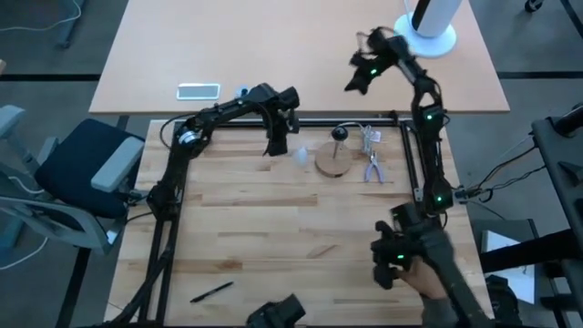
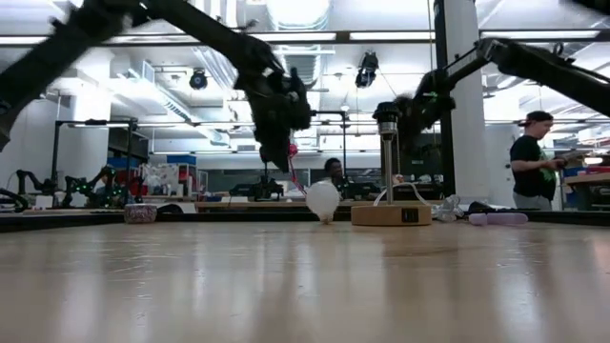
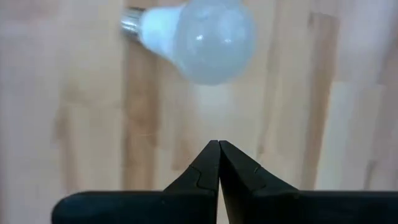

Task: Screw lightbulb
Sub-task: Return to Home Position

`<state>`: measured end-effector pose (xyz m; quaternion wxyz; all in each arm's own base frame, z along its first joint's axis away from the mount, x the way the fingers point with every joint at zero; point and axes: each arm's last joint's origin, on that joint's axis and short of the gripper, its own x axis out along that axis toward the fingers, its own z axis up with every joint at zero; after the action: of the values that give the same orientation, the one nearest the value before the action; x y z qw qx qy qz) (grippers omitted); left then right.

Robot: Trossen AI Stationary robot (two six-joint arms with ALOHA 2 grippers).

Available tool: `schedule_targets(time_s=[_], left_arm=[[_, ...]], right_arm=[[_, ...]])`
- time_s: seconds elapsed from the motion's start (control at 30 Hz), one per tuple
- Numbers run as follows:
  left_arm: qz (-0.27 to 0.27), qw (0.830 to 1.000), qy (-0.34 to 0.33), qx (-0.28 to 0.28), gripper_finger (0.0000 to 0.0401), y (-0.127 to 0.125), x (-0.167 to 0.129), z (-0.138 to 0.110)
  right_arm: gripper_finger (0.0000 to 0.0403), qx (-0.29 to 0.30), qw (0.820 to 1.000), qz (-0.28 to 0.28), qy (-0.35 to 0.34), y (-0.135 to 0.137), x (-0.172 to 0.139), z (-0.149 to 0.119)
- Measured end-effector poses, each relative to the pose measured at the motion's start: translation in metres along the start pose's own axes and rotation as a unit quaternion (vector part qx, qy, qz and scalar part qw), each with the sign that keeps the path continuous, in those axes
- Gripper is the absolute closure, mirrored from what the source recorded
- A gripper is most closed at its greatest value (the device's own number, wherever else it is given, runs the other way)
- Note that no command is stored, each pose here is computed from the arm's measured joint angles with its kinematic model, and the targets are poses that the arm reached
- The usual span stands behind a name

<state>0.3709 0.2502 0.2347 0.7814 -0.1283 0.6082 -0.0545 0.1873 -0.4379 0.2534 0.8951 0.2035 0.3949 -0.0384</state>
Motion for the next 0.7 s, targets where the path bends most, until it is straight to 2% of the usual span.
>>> schedule_targets(time_s=[0.1, 0.17, 0.33, 0.47, 0.6, 0.7], left_arm=[[-0.012, 0.999, -0.043, 0.004, 0.0401, -0.009, 0.002, -0.014], [-0.004, 0.996, -0.085, 0.006, 0.0401, -0.018, -0.002, -0.025], [0.078, 0.978, -0.193, 0.022, 0.0401, -0.055, -0.022, -0.062], [0.128, 0.933, -0.33, 0.067, 0.0401, -0.089, -0.042, -0.087], [0.153, 0.864, -0.464, 0.126, 0.0401, -0.125, -0.056, -0.112], [0.156, 0.823, -0.527, 0.144, 0.0401, -0.146, -0.059, -0.131]], right_arm=[[0.0403, 0.0, 0.995, 0.056, -0.083, 0.003, -0.031, -0.004], [0.0403, -0.019, 0.984, 0.11, -0.136, 0.014, -0.044, -0.004], [0.0403, -0.09, 0.953, 0.203, -0.209, 0.063, -0.049, 0.013], [0.0403, -0.147, 0.938, 0.238, -0.206, 0.113, -0.04, 0.034], [0.0403, -0.21, 0.903, 0.305, -0.216, 0.174, -0.019, 0.058], [0.0403, -0.248, 0.881, 0.352, -0.197, 0.226, -0.004, 0.071]])
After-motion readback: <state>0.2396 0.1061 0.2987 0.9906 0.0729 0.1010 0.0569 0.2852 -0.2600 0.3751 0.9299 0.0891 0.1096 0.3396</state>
